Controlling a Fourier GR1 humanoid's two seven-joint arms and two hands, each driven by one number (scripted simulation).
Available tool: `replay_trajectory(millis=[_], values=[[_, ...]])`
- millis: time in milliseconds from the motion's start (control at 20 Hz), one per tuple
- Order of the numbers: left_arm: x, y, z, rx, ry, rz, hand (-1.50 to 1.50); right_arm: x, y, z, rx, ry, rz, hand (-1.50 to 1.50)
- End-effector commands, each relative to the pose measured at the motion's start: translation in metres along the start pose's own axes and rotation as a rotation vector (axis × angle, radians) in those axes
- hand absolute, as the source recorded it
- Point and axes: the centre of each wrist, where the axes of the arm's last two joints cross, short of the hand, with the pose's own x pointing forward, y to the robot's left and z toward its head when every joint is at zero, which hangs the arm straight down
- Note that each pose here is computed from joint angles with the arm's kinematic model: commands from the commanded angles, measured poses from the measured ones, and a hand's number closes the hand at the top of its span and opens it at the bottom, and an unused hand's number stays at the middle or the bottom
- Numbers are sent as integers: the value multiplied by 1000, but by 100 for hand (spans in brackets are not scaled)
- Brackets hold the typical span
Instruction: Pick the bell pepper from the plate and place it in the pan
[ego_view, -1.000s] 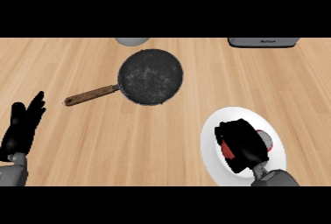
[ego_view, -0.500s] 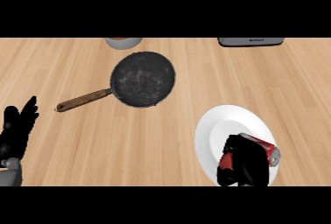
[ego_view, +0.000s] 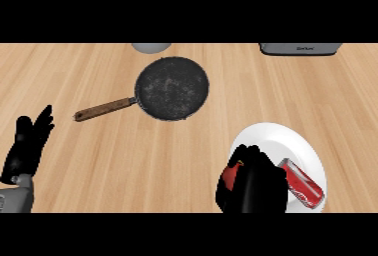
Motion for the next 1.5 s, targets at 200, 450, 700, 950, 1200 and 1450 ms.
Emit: replay_trajectory(millis=[200, 450, 700, 950, 1200, 1450], values=[[23, -10, -10, -22, -24, -10, 0, 48, -12, -21, -83, 152, -131, 150], [20, -9, -11, -40, -43, -6, 0, 56, 1, -60, -77, 212, -200, 150], [25, -11, -11, -57, -62, -13, 0, 69, -2, -111, -70, 245, -280, 150], [27, -25, -7, -80, -68, -2, 0, 74, 13, -150, -30, 301, -281, 150], [28, -18, -11, -82, -74, -9, 0, 63, 46, -175, -7, 329, -307, 150], [44, -29, -16, -100, -105, -19, 0, 49, 80, -184, 26, 341, -345, 150]])
